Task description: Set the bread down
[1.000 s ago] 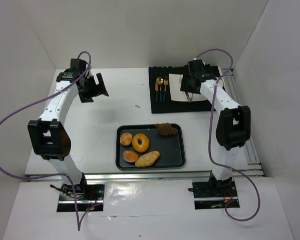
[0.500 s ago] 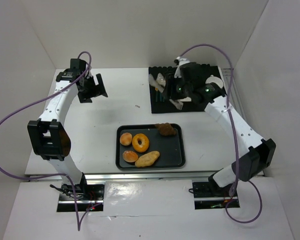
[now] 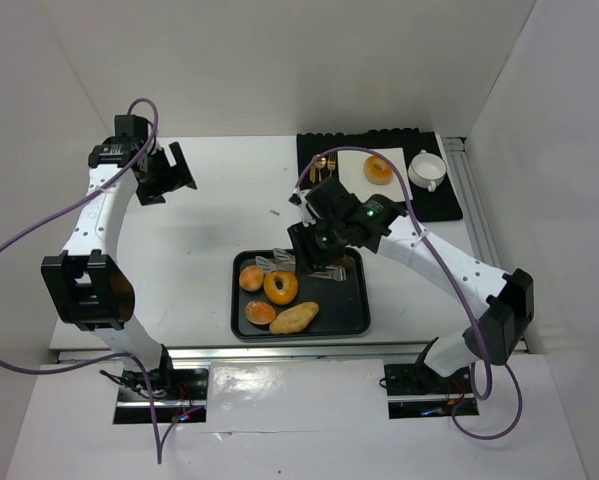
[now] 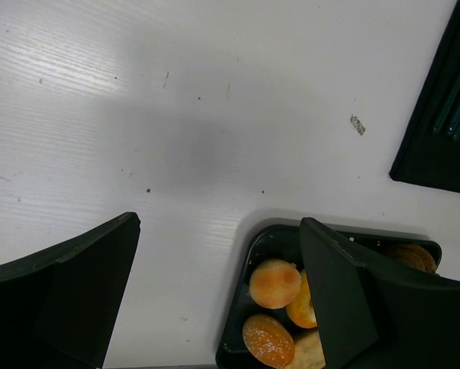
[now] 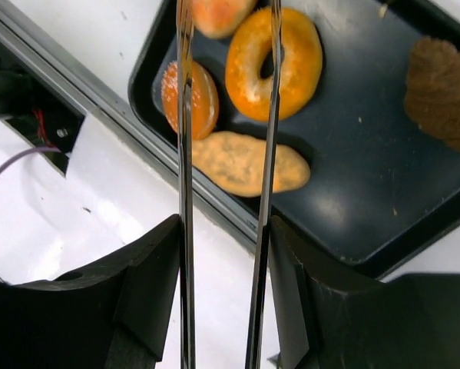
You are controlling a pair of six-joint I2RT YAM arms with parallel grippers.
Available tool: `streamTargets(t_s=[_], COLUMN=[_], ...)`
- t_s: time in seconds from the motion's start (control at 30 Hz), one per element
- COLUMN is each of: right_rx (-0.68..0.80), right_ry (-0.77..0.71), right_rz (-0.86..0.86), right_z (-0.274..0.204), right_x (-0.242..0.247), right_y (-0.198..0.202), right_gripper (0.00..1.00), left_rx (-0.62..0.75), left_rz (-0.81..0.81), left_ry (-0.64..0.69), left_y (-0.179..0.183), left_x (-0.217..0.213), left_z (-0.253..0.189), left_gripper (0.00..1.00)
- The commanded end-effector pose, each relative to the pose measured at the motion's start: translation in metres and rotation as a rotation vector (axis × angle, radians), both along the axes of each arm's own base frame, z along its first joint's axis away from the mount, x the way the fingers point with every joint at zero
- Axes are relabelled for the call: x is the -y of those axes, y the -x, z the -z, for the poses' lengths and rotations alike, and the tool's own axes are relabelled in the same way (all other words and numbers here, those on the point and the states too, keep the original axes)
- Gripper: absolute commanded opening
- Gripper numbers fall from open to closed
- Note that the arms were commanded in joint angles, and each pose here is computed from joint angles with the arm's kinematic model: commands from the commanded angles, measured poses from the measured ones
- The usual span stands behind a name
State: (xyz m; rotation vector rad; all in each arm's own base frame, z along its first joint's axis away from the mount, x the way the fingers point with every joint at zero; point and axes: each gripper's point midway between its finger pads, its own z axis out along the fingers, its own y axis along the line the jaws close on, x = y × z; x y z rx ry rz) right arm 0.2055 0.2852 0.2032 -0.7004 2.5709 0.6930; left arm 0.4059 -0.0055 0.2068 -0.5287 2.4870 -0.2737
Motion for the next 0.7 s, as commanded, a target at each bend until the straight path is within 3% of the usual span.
streamTargets(t_s=[0.0,0.23,0.67], right_rx=[-0.033,-0.102,-0.113], right_ry=[0.086,0.142,0.145], right_rz=[0.027,0.073,0.070], right_z=[0.007,0.028,0.039], right_x=[0.017,0.040,0.033], right_y=[0.010,0.028,0.016], right_gripper=[0.54,0.54,0.55], left_rx=[0.041,0.032,0.033], left_rz=[0.003,0.003,0.012], left_ry=[0.008,0.009,0.005], left_y=[0.005,0.009,0.006], left_x=[0.004,0.004,0.004], left_z=[-0.017,-0.014,-0.011], left_gripper=[0.98,0.98,0.98])
